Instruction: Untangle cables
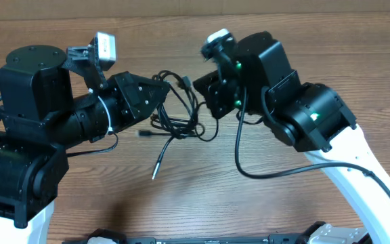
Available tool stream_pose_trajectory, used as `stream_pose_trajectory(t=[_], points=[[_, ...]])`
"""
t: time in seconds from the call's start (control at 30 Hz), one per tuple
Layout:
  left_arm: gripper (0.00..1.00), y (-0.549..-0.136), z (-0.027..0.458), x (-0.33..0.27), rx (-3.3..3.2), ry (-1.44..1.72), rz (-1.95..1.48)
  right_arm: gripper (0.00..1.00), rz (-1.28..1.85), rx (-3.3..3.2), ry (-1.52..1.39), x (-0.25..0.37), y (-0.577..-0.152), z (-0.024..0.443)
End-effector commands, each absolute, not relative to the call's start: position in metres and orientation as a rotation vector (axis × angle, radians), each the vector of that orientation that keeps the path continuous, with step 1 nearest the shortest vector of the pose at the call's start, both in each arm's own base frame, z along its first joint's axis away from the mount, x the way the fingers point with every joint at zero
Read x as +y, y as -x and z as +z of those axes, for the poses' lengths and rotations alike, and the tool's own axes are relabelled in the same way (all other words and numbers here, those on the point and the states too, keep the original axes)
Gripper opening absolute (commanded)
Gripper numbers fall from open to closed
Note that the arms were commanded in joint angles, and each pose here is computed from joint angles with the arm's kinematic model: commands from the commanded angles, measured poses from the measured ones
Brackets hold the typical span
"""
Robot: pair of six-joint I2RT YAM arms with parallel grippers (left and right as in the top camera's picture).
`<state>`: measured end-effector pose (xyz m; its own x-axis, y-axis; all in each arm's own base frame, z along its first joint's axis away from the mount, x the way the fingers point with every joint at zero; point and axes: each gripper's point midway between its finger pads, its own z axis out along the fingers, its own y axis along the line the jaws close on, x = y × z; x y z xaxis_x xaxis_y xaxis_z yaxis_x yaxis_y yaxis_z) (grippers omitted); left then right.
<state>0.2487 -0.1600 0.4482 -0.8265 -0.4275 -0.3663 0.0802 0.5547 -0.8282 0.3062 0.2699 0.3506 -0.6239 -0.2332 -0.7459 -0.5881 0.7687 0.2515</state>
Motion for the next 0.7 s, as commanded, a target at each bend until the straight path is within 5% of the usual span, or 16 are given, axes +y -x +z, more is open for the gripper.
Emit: stream_pose_trajectory(t=[0.0,0.13,0.23,0.67], points=[[0.13,-0.246,0.457,-0.160,2.213,0.158,-1.203,0.47,0.585,2.280,0.448,0.250,-0.314,0.350],[0.17,-0.247,0.444,-0.150,2.254,0.182,-1.108,0.68,0.520,2.313,0.572,0.245,-0.305,0.337],[0.19,-0.245,0.439,-0.148,2.270,0.132,-1.073,0.74,0.512,2.344,0.572,0.242,-0.301,0.332],[0.23,-0.246,0.442,-0.149,2.193,-0.182,-0.930,0.75,0.782,2.510,0.414,0.256,-0.270,0.325]])
